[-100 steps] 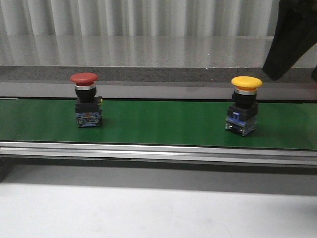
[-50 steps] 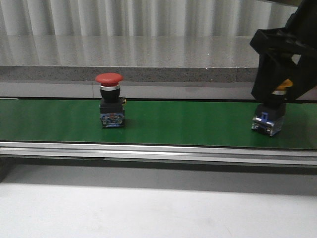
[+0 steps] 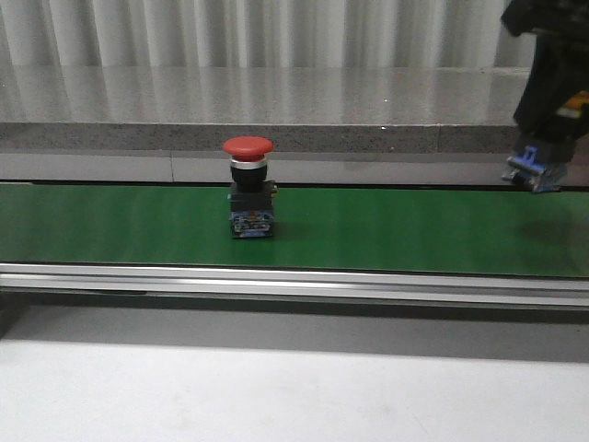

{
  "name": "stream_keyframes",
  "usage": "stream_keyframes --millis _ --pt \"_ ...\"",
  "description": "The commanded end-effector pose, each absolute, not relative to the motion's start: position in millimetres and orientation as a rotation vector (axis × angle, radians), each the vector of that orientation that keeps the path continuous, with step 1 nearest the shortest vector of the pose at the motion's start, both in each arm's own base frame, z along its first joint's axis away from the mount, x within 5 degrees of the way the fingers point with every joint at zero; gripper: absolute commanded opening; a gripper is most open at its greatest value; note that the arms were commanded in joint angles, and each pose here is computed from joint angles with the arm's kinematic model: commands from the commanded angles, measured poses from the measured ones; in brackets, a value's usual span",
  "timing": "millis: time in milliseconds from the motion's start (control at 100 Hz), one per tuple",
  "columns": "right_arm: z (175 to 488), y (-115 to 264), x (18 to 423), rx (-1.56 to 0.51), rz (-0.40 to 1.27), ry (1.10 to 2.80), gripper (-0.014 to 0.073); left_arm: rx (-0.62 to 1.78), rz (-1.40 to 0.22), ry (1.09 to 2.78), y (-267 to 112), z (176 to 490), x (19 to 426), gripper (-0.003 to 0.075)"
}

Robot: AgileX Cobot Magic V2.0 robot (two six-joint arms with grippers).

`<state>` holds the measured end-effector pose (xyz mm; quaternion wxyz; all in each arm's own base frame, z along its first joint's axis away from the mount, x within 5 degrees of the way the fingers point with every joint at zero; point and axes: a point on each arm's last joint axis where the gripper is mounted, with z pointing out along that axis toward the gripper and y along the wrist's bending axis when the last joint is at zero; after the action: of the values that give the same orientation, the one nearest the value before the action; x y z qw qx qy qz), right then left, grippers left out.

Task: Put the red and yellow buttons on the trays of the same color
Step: 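Grasp the arriving yellow button with the right gripper, then lower the yellow button into the yellow tray and open the right gripper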

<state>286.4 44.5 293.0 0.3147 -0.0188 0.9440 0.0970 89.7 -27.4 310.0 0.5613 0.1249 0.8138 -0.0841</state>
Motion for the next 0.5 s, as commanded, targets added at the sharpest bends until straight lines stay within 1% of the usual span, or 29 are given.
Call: stream_keyframes --millis 0,130,300,490 --pt "329 29 277 0.037 0.220 2.333 0.0007 0.278 -0.220 1.832 -29 324 92 -0.0020" --pt "347 8 261 0.131 0.127 2.278 0.0007 0.278 -0.220 1.832 -29 324 92 -0.0020" --pt "365 -23 238 0.252 -0.053 2.220 0.0007 0.278 -0.220 1.832 -29 324 92 -0.0020" --pt "377 -64 205 0.519 -0.244 2.141 0.0007 0.278 -0.220 1.832 -29 324 92 -0.0020"
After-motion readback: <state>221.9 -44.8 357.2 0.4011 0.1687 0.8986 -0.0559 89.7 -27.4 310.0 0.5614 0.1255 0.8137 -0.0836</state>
